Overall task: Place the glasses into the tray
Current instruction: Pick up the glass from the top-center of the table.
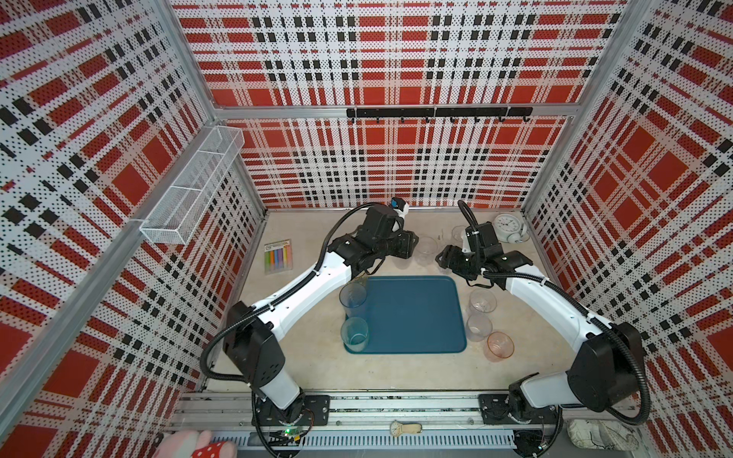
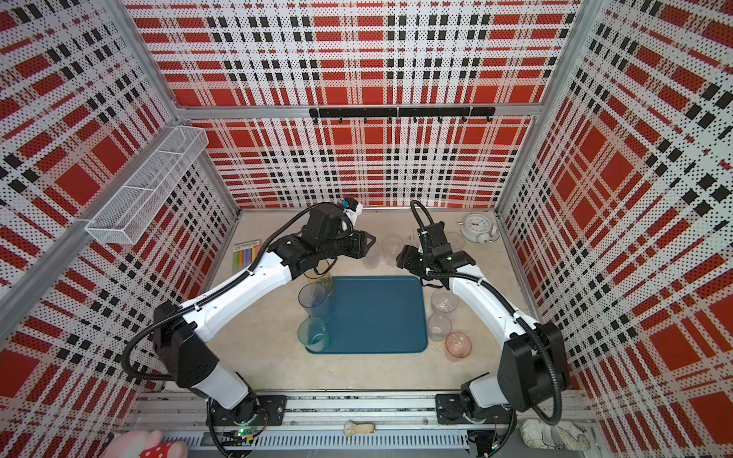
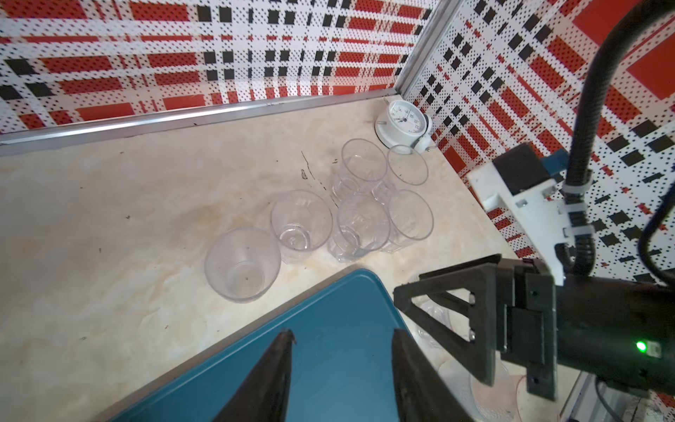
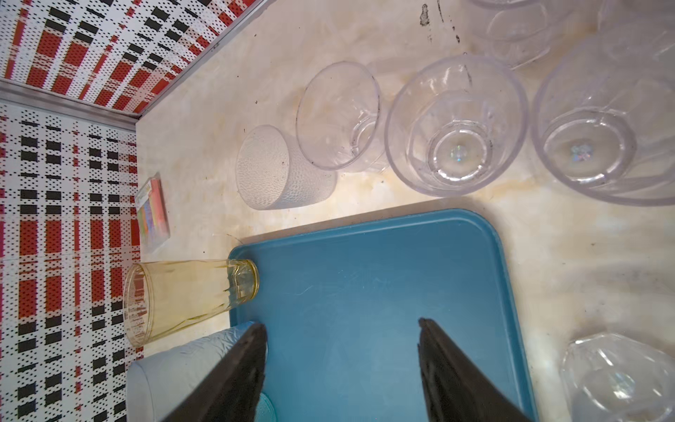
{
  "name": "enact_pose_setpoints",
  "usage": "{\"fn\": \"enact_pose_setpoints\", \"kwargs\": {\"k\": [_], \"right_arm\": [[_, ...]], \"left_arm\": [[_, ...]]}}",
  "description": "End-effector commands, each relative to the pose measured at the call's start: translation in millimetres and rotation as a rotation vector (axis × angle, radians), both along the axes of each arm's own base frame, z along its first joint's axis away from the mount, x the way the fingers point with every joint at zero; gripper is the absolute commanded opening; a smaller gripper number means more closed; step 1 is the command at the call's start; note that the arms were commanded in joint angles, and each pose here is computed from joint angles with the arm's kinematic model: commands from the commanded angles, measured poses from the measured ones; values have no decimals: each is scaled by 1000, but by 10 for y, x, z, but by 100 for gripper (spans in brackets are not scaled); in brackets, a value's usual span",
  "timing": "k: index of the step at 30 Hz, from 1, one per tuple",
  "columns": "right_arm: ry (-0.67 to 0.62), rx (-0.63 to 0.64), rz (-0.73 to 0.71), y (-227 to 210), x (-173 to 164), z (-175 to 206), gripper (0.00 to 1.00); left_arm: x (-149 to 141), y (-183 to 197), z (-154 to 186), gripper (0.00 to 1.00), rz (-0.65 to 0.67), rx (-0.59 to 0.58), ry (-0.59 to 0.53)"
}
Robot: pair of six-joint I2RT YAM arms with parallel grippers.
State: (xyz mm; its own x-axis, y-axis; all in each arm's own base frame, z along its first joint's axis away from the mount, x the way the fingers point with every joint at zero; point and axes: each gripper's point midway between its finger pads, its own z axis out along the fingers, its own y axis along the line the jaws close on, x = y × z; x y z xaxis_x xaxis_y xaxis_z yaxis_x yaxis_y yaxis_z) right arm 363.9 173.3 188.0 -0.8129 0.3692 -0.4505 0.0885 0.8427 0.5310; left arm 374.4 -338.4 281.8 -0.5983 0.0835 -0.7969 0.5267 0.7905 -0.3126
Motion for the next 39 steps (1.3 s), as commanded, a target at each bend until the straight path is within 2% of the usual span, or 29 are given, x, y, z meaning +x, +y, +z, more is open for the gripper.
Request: {"fn": "enact_pose_setpoints", "kwargs": {"k": [1, 5, 7, 8, 10, 15, 16, 24, 28, 32, 39], "right_arm": [[-15, -7, 22, 48, 68, 2, 73], [-4, 4, 32, 88, 80, -74, 76], [-1, -16, 30, 63, 88, -102, 77], [-1, -32, 27, 42, 93, -105, 78], [-5, -61, 23, 3, 108, -102, 78], [2, -107, 31, -47, 127, -139, 78], [2, -121, 28, -73, 126, -136, 78], [-14, -278, -59, -523, 150, -41, 78], [2, -305, -87, -624, 246, -76, 76], [-32, -323, -78, -606, 431, -4, 66], [11, -338, -9, -448, 689, -183, 42]], "left_arm": [[62, -137, 114, 50, 4, 4, -54], [184, -36, 117, 56, 59, 18, -66], [237, 34, 154, 62, 82, 11, -70], [265, 86, 166, 69, 98, 10, -72], [306, 191, 217, 71, 128, 8, -85], [409, 508, 369, 90, 215, -46, -122], [430, 573, 402, 99, 234, -59, -129], [540, 1035, 738, 98, 362, -104, -195], [580, 1252, 841, 98, 378, -131, -206], [672, 1512, 829, 98, 382, -290, -112], [638, 1580, 706, 98, 447, -162, -132]]}}
